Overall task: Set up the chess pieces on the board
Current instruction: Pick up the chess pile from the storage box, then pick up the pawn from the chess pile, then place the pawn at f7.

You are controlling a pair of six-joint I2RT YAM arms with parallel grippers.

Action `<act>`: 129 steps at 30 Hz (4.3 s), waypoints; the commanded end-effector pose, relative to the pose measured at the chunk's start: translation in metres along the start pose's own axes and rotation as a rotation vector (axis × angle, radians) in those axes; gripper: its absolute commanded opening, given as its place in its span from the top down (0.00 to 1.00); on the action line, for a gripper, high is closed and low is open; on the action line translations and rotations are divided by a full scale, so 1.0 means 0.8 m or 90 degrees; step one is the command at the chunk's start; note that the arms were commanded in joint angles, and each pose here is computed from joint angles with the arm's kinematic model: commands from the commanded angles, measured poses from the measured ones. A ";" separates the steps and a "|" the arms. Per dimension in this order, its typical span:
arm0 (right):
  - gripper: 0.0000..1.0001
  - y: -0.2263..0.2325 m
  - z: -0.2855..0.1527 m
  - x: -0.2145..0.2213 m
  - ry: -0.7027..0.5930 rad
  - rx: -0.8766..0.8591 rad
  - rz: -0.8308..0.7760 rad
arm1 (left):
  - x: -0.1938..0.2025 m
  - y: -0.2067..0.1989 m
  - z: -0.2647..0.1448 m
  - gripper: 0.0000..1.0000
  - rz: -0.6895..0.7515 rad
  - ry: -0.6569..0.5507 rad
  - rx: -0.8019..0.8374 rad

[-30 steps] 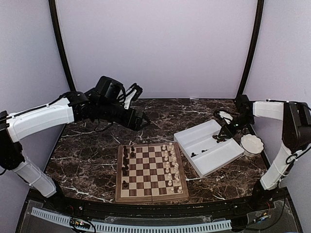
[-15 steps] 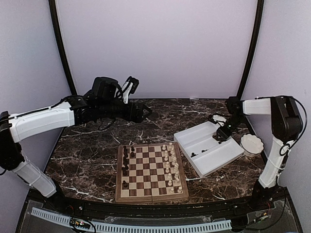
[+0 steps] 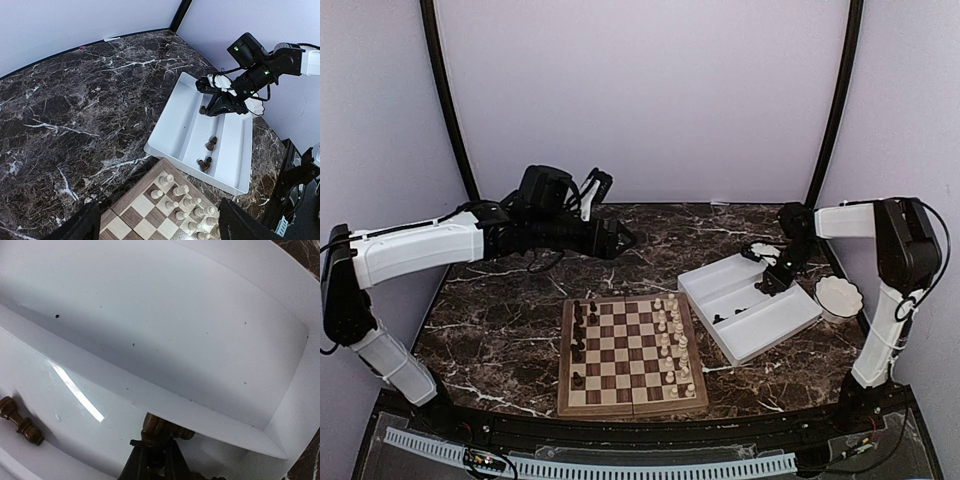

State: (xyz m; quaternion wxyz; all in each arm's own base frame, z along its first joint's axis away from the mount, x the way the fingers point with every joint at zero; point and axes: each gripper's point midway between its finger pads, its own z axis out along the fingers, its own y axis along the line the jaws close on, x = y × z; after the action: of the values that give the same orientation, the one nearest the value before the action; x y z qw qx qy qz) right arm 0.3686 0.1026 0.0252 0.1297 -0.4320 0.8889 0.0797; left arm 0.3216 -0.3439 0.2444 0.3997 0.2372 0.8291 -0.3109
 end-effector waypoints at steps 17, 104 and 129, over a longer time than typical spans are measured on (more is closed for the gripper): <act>0.97 0.157 -0.162 -0.112 -0.243 -0.114 -0.197 | -0.020 -0.087 0.094 0.31 -0.138 0.003 0.279; 0.95 0.167 -0.258 -0.139 -0.412 -0.284 -0.108 | -0.064 -0.141 0.076 1.00 -0.038 -0.093 0.383; 0.95 0.117 -0.183 -0.092 -0.375 -0.153 -0.054 | 0.253 0.005 -0.059 1.00 -0.245 0.759 -0.090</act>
State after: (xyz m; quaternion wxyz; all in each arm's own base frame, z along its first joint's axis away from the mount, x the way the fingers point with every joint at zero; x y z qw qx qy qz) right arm 0.3173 0.1766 0.1793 0.3114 -0.4335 0.7896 0.3028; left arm 0.2050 -0.3008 0.1160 -0.1264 0.2021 0.9516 -0.1942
